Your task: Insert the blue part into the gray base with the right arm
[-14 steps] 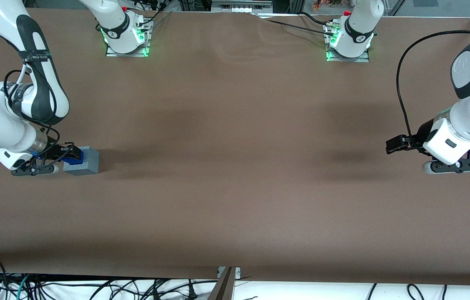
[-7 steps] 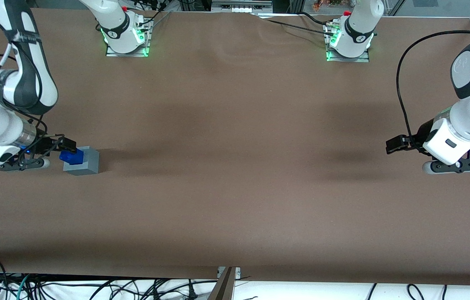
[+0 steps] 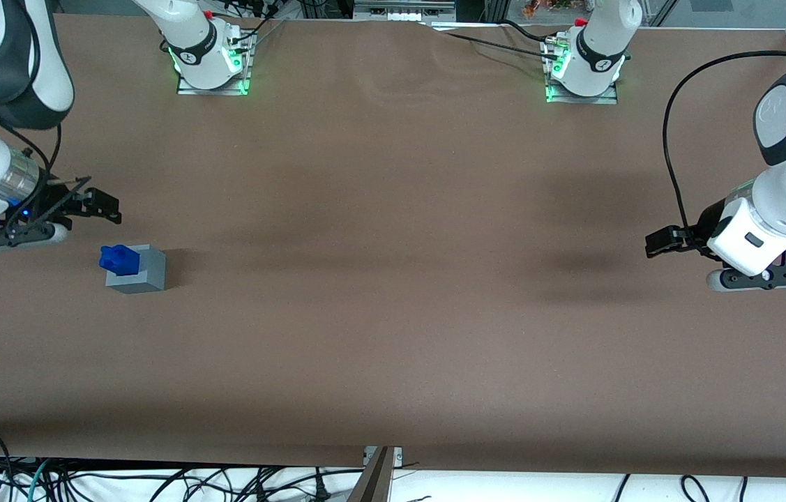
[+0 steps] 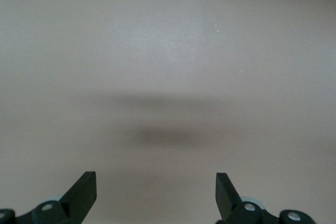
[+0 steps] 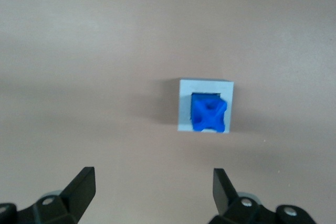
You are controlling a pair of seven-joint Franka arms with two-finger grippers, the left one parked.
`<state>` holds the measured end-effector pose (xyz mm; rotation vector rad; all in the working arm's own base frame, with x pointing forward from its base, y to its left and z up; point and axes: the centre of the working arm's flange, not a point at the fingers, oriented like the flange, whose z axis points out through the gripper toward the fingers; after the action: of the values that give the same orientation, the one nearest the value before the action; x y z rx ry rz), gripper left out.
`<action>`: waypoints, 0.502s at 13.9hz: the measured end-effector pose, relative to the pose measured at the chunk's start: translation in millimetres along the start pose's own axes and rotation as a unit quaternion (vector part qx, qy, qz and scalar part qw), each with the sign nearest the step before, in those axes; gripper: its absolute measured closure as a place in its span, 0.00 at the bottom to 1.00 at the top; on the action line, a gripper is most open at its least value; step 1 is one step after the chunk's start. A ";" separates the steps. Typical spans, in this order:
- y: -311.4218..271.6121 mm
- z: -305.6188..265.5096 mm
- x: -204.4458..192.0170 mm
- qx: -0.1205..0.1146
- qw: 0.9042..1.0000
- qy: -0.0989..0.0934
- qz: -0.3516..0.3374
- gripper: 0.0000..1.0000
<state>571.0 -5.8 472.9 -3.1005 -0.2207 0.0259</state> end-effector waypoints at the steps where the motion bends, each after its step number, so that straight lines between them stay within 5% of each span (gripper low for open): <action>1: -11.2 -12.7 -5.4 0.000 1.000 0.001 0.000 0.01; 7: -80.5 -79.4 -45.5 -0.008 1.000 0.025 -0.015 0.01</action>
<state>516.1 64.9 555.7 -3.1079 -0.2676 -0.0535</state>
